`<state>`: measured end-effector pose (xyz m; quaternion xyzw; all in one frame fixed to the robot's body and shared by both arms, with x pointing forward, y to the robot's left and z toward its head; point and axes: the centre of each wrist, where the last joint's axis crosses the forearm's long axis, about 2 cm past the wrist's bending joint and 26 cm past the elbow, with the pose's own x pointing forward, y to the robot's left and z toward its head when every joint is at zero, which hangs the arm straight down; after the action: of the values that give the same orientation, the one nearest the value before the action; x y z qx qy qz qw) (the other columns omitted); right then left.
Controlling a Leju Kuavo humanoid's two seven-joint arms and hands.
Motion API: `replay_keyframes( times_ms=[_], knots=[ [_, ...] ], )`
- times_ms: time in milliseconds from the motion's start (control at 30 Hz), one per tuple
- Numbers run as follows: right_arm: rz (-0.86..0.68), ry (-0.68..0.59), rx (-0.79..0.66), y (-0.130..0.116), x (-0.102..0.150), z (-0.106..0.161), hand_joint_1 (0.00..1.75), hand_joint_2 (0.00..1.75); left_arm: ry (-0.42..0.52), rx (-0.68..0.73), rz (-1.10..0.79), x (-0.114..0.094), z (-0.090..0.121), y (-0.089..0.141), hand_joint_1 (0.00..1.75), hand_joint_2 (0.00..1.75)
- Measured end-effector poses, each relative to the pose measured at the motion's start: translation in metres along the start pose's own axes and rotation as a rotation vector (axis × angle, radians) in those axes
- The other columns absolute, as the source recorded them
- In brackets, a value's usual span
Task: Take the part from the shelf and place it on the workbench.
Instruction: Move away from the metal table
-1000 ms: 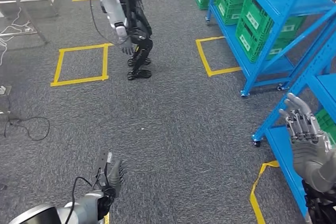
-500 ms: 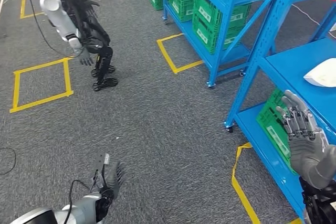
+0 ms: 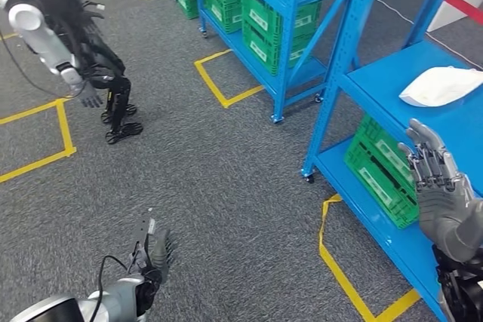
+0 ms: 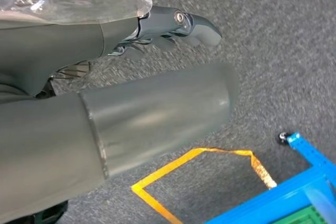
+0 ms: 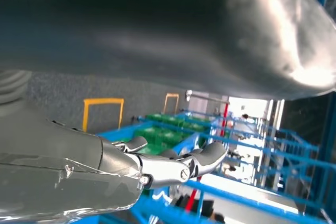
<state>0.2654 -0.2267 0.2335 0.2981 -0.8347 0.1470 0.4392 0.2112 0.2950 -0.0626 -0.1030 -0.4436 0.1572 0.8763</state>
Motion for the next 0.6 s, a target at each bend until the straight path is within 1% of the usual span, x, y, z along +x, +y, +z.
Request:
replay_keyframes(
  times_ms=[267,400,600],
  knots=[
    [-0.029,-0.024,0.024,-0.002,-0.004,-0.013,0.00,0.00,-0.010,0.015,0.007,0.001,0.001,0.006,0.00,0.00],
    [-0.042,-0.015,0.027,-0.001,-0.010,-0.014,0.00,0.00,-0.001,0.027,0.006,-0.004,0.004,0.010,0.00,0.00],
    [-0.046,-0.013,0.027,-0.002,-0.014,-0.017,0.00,0.00,-0.009,0.029,0.003,-0.001,0.003,0.012,0.00,0.00]
  ],
)
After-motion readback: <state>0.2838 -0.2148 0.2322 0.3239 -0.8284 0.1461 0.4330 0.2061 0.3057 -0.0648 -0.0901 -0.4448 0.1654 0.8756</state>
